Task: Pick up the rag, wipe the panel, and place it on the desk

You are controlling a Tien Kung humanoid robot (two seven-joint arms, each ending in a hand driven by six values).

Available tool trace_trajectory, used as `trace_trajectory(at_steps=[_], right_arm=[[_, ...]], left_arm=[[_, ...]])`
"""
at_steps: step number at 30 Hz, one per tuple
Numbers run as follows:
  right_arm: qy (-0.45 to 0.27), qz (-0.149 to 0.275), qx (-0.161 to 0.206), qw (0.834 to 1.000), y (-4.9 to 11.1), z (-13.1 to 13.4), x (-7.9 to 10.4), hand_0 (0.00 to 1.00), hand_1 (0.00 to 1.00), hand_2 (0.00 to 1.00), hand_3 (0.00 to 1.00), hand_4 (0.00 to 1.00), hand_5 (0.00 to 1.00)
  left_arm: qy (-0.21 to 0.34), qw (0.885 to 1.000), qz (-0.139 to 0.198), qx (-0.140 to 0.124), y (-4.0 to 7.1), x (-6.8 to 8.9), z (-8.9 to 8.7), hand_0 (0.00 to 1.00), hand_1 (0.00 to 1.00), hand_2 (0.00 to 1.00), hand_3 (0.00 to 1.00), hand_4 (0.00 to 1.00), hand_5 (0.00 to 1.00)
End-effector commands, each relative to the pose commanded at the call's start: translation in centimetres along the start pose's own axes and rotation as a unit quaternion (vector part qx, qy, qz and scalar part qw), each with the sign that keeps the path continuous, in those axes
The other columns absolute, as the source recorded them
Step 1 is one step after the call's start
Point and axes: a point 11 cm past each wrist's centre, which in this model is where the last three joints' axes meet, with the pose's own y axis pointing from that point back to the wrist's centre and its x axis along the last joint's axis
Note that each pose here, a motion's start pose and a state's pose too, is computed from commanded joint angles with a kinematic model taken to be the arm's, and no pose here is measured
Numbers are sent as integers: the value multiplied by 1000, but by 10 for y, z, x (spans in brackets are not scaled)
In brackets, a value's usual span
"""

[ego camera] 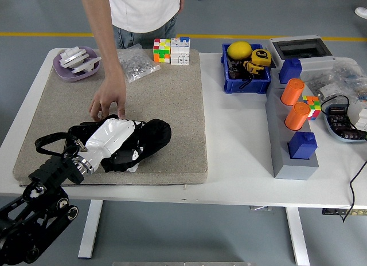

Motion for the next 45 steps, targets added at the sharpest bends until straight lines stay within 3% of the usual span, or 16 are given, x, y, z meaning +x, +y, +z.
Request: trace_trajectory(at_steps=[10,26,45], right_arm=[[1,0,1,1000,0,-1,0,540,594,650,584,998,485],[0,0,1,1000,0,0,1,542,594,650,585,998,484],[1,1,1,1000,0,1,3,541,594,650,584,998,483]], left_arm=[[-2,999,16,35,5,9,-24,289,227,493,397,2,2],[13,989,53,135,32,28,-90,292,230,493,397,2,2],[13,976,83,199,61,43,-134,290,232,493,398,2,2]])
